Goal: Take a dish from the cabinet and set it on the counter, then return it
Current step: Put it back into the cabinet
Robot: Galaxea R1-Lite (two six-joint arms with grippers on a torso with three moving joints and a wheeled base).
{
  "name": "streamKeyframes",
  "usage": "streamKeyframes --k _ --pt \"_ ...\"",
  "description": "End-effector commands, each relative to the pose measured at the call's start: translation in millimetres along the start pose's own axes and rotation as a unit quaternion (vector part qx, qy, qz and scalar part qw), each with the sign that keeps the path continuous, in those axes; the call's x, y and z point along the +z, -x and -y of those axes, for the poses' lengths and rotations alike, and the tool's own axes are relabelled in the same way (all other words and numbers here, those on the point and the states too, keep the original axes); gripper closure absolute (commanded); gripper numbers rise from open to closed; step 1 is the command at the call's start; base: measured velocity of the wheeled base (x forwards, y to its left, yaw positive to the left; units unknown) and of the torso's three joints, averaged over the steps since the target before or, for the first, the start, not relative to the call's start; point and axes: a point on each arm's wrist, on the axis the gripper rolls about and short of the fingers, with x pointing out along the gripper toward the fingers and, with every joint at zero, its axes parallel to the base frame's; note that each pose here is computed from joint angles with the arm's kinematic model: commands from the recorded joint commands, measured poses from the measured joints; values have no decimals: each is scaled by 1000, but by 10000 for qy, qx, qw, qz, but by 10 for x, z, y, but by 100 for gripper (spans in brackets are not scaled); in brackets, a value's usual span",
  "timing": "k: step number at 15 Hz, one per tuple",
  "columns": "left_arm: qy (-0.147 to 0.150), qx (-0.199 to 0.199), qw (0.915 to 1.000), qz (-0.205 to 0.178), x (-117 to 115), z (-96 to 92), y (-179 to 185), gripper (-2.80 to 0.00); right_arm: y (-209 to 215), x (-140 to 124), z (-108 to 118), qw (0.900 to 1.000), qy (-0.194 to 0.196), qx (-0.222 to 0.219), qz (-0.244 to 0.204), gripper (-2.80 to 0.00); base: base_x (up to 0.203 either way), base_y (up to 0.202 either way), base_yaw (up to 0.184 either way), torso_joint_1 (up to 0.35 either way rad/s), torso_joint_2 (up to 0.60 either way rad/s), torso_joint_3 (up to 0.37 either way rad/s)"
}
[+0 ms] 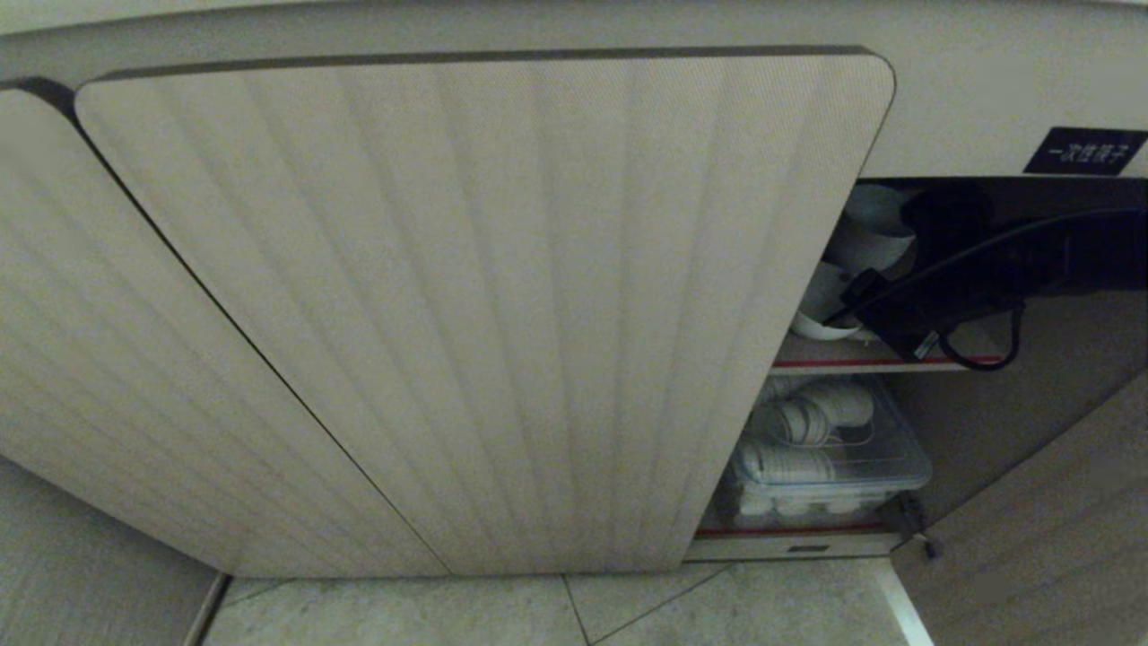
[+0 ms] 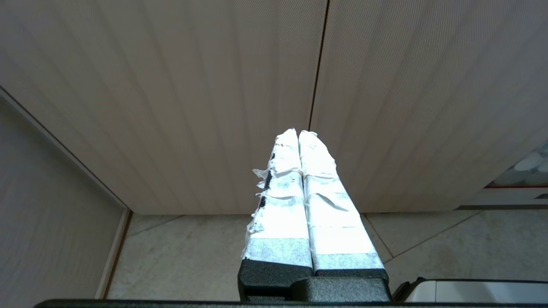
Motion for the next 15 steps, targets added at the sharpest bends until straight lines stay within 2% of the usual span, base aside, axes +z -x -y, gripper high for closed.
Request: streamKeyframes --k 1,15 --pt "2 0 10000 6 1 0 0 0 -31 -7 7 10000 -23 -18 -24 0 0 0 0 0 0 0" --pt "2 0 10000 6 1 0 0 0 -99 38 -15 10000 -22 15 32 0 0 0 0 0 0 0"
